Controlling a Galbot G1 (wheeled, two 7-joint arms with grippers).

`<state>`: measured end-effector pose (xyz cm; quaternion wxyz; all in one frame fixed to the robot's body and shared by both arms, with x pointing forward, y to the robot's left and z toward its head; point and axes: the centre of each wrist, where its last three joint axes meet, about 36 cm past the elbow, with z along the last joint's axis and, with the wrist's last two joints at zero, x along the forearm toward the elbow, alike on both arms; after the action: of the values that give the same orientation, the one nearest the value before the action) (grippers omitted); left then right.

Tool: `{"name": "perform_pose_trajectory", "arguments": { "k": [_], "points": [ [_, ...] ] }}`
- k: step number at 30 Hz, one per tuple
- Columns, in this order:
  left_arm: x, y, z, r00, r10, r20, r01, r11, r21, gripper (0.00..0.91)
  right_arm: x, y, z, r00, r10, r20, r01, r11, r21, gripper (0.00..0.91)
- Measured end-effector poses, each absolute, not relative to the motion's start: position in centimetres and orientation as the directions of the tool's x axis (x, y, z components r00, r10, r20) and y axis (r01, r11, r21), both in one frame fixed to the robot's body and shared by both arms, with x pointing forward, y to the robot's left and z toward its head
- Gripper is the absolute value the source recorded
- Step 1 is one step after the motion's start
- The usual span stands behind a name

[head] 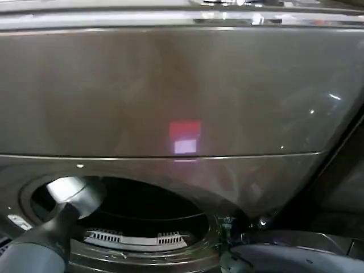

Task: Grasp the clothes from the dryer.

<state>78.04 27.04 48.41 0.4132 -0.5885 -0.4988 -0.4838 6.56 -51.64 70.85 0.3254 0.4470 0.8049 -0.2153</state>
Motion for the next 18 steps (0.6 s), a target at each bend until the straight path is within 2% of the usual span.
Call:
{"name": "perform_pose_trajectory", "arguments": {
  "k": [10, 18],
  "points": [
    [77.8, 26.5, 47.6, -0.057, 0.371, 0.927, 0.994, -0.061, 0.086, 0.0, 6.5, -51.5, 71.0, -0.391, 0.576, -0.718, 0.86, 0.507, -0.061, 0.907],
    [77.4, 26.8, 46.9, -0.234, 0.578, 0.782, 0.972, 0.124, 0.2, 0.0, 6.5, -51.2, 71.2, -0.393, 0.57, -0.722, 0.858, 0.51, -0.063, 0.907]
  ]
}}
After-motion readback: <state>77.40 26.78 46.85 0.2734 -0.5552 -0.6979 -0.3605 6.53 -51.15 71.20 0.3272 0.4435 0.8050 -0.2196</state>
